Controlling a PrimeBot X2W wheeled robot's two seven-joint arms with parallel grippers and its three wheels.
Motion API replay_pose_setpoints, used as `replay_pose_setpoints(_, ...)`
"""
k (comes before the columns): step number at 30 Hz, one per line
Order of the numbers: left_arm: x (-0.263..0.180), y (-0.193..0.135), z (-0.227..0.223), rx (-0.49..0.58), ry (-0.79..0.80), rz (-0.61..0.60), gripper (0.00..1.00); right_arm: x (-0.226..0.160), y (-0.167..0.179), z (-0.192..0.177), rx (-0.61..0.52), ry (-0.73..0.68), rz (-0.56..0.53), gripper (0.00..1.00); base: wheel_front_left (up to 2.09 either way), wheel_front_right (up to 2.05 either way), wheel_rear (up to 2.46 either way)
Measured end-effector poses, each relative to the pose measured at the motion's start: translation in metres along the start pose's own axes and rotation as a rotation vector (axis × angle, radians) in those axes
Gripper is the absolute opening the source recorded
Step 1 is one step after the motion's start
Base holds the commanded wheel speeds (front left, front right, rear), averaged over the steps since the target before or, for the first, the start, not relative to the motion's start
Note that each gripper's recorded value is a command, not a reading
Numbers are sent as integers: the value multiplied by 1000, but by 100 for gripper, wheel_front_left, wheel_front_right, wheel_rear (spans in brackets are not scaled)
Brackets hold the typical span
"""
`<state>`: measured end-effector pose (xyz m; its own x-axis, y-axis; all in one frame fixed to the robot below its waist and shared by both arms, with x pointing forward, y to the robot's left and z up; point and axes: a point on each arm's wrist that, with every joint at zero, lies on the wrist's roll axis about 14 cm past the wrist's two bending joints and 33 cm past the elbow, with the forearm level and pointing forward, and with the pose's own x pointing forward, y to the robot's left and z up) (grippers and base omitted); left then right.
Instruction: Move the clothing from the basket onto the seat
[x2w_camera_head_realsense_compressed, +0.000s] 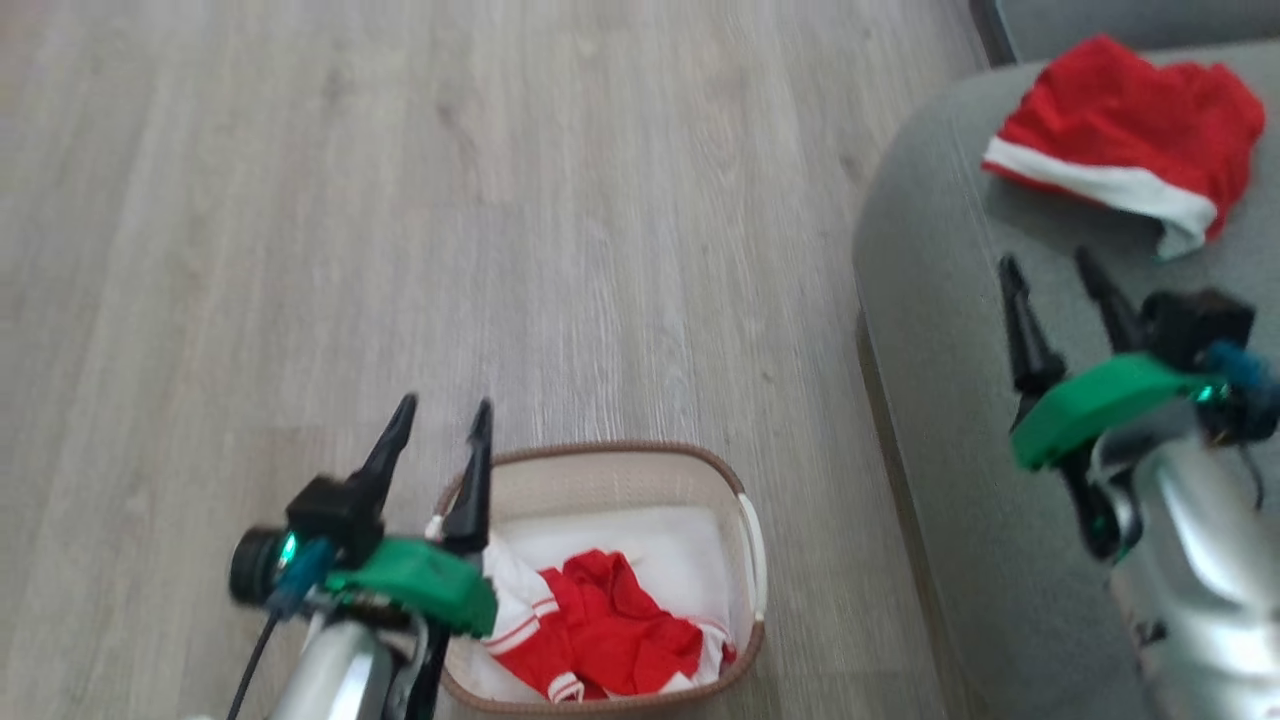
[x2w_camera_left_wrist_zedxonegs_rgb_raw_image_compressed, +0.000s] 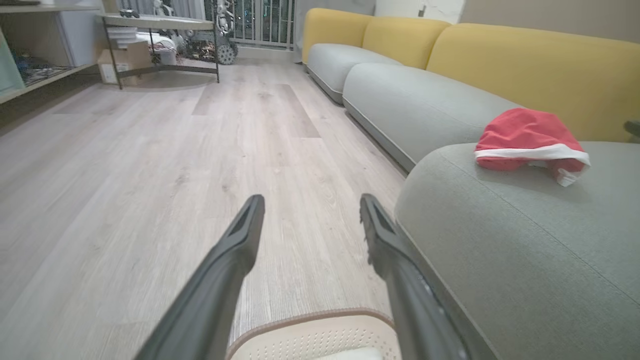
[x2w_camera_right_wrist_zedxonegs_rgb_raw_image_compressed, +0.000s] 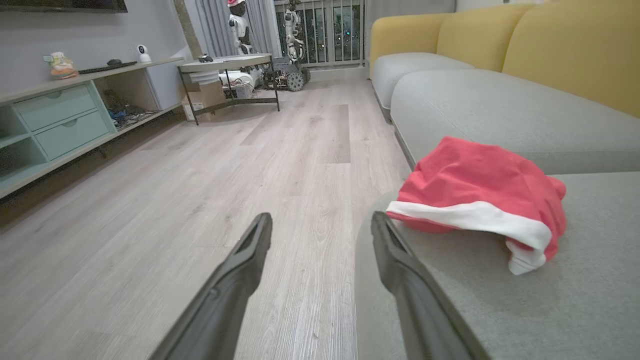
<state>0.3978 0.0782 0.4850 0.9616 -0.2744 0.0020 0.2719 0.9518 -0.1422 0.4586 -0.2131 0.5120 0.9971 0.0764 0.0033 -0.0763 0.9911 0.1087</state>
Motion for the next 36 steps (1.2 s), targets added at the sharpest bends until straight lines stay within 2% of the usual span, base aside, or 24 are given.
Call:
replay_pose_setpoints(1, -12, 10, 2, 3, -7, 47, 100, -7, 12, 1, 0, -15, 19, 100, 0, 0, 0)
replay_pose_setpoints(11, -59, 39, 1, -9, -13, 188, 100, -46, 60, -2, 68, -65, 67, 100, 0, 0, 0)
replay_pose_setpoints(20, -86, 54, -1, -13, -16, 269, 100, -76, 61, -17, 81, -45, 48, 100, 0, 0, 0)
replay_pose_setpoints(28, -96, 61, 0, -13, -19, 303, 100, -81, 67, -11, 89, -68, 61, 100, 0, 0, 0)
replay_pose_setpoints(36, -100, 64, -3, -14, -11, 322, 100, -86, 66, -20, 93, -42, 58, 100, 0, 0, 0)
